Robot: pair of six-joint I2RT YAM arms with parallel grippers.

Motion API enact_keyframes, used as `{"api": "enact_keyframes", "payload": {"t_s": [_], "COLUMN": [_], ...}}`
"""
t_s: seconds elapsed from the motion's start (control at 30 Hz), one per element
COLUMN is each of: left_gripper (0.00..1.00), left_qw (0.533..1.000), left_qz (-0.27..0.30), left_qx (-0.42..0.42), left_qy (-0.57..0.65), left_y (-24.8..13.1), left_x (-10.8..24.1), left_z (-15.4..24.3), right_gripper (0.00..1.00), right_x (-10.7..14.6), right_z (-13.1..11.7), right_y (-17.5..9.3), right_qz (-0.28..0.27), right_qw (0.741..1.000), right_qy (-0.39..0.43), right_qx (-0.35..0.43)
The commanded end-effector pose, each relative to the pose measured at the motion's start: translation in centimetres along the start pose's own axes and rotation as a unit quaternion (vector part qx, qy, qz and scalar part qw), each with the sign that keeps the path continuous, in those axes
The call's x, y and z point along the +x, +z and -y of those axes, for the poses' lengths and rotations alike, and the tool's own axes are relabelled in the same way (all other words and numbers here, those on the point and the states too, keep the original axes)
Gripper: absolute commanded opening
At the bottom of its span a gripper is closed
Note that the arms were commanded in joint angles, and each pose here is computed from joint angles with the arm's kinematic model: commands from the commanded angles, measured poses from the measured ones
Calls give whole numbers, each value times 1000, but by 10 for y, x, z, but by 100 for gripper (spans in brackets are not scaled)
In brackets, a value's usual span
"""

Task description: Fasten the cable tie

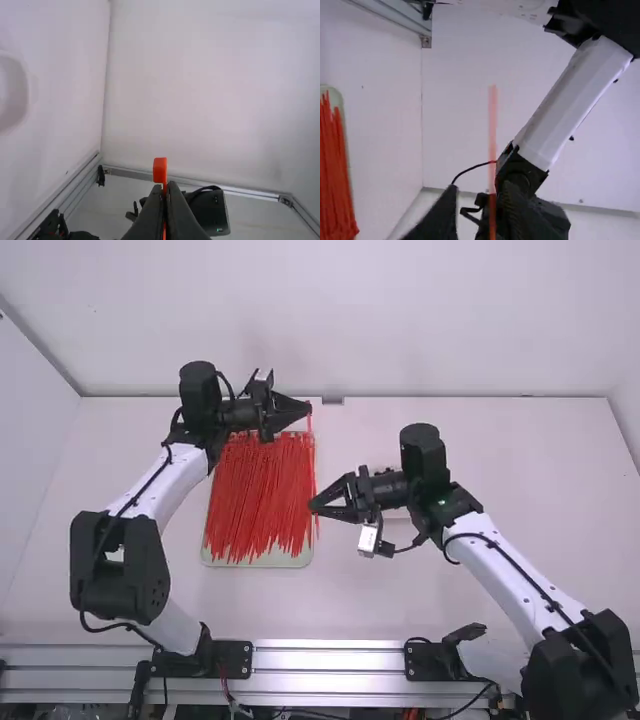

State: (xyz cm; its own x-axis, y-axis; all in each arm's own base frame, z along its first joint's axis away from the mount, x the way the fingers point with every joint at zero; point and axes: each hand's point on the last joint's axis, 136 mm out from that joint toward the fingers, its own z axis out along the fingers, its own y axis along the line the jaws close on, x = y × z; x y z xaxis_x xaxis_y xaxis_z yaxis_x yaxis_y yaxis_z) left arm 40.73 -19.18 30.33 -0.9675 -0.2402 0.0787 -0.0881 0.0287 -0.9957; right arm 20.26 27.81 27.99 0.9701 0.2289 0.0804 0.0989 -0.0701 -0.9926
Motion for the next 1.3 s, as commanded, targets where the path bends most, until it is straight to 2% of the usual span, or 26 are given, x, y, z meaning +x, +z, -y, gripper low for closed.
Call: {"api": "enact_keyframes", "payload": {"t_s": [0.0, 0.17, 0.2, 0.23, 0.67, 0.97, 1.0, 1.07, 1.2, 1.27], "left_gripper": [2, 2, 2, 2, 2, 2, 2, 2, 2, 2], "left_qw": [1000, 1000, 999, 999, 998, 998, 998, 997, 993, 983], "left_qz": [11, 11, 10, 10, -26, -20, -23, -23, -16, 5], "left_qx": [6, 6, 6, 5, 8, 8, 7, 8, 8, 4], "left_qy": [21, 23, 32, 35, 62, 65, 64, 70, 121, 184], "left_y": [1, 0, 0, 0, 6, 2, 4, 4, 5, 6], "left_x": [-3, -4, -3, -3, 11, 8, 10, 10, 8, 1], "left_z": [14, 14, 14, 14, 14, 14, 14, 14, 14, 13], "right_gripper": [16, 14, 9, 9, 11, 11, 0, 0, 0, 0], "right_x": [-2, -3, -3, -3, -1, -2, -2, -2, -1, -1], "right_z": [1, 1, 1, 1, 4, 4, 4, 4, 6, 7], "right_y": [-2, -2, -2, -2, -2, -2, -2, -2, -2, -2], "right_qz": [10, 11, 11, 11, 10, 10, 11, 10, 12, 12], "right_qw": [1000, 1000, 1000, 1000, 1000, 1000, 1000, 1000, 998, 990], "right_qy": [-3, -4, -4, -4, -16, -15, -13, -9, 63, 143], "right_qx": [6, 7, 7, 7, 10, 10, 10, 9, 11, 11]}}
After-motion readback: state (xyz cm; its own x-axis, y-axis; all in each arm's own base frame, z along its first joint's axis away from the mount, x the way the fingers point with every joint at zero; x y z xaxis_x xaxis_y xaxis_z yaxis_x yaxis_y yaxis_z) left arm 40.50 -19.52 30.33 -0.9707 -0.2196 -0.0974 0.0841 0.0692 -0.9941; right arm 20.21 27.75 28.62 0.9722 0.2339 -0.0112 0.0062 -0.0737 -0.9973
